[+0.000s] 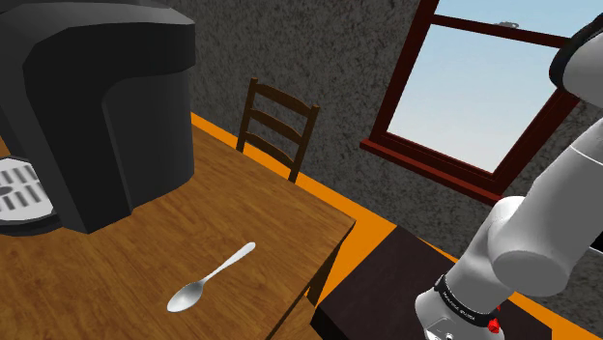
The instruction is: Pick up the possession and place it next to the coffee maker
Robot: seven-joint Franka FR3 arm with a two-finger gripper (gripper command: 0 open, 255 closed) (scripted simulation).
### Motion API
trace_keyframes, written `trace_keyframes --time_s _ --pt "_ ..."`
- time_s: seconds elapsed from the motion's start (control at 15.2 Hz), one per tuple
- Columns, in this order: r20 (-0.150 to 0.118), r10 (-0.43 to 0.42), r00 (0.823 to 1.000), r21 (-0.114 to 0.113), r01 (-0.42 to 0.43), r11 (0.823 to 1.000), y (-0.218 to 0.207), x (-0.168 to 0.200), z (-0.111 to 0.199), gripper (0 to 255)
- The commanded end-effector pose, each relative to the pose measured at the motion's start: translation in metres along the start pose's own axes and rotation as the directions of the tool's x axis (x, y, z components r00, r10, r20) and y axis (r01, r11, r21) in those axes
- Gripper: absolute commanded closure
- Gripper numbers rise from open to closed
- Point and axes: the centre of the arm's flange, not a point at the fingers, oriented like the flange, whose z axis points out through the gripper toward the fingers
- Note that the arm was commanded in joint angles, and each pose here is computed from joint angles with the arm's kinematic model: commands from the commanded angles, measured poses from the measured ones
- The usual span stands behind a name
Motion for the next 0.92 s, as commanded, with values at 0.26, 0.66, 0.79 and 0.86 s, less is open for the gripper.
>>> trace_keyframes --time_s 0.26,0.66,0.79,0.86 --pt "-0.001 0.004 1.0 -0.001 -0.004 1.0 -0.077 0.012 0.008 255" --pt "-0.001 0.004 1.0 -0.001 -0.004 1.0 -0.087 -0.001 0.031 255" --pt "-0.001 0.004 1.0 -0.001 -0.004 1.0 -0.087 -0.007 0.039 255" --pt "-0.001 0.004 1.0 -0.001 -0.004 1.0 -0.087 -0.01 0.044 255"
